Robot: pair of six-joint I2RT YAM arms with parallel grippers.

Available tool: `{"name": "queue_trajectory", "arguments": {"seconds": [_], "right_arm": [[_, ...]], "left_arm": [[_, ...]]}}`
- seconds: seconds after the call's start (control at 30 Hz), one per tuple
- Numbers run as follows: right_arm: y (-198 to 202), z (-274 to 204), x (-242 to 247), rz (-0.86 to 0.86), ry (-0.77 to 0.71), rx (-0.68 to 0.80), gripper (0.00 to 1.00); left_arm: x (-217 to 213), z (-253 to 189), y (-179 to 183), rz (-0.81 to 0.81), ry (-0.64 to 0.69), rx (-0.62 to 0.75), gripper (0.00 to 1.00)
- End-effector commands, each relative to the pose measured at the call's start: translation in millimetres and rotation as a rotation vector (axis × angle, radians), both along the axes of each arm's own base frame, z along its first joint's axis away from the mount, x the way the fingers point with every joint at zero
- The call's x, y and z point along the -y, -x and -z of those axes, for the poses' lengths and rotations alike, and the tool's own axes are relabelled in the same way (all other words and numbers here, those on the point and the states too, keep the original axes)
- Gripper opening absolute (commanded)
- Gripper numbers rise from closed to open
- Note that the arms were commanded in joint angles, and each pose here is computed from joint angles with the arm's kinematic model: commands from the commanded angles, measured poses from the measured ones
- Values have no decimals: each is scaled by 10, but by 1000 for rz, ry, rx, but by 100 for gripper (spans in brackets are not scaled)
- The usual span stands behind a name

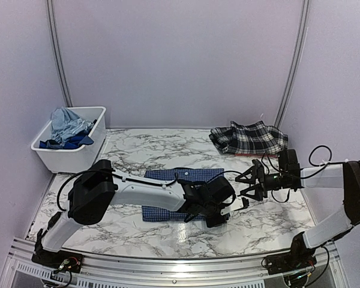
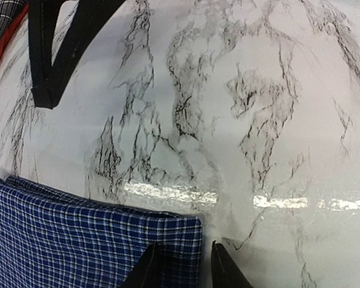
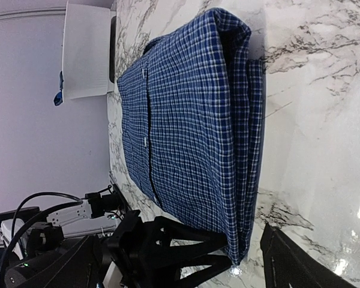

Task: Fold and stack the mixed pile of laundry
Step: Pick up the square-folded shirt from the center of the board.

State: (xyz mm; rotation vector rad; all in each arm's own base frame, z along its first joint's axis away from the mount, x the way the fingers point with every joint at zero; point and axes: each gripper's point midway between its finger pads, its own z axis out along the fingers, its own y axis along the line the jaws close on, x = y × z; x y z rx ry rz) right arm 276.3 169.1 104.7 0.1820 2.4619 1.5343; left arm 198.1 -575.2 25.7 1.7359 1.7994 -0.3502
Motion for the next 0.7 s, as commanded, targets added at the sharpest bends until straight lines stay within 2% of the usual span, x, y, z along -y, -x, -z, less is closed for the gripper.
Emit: {"name": "queue_trajectory", "arguments": {"seconds": [0.0,0.13,0.23,0.4,0.67], "right_arm": [[33,135,44,8,34,-30,87],[160,264,7,-3,27,-91,89],[241,315,-120,-24,-6,-125,91],[252,237,-352,-48,-59,-129,98],[138,216,-532,2,-158,-189,98]], "left_arm": [[-112,264,67,27,-91,-5,25],[-68,-50,34,6,-27,-17,9],[-24,-505,-55,-32,91,-36,0],[-15,-1007,-135,-46,220,-32,0],[-30,-1130,-80,-28,248,-46,0]]}}
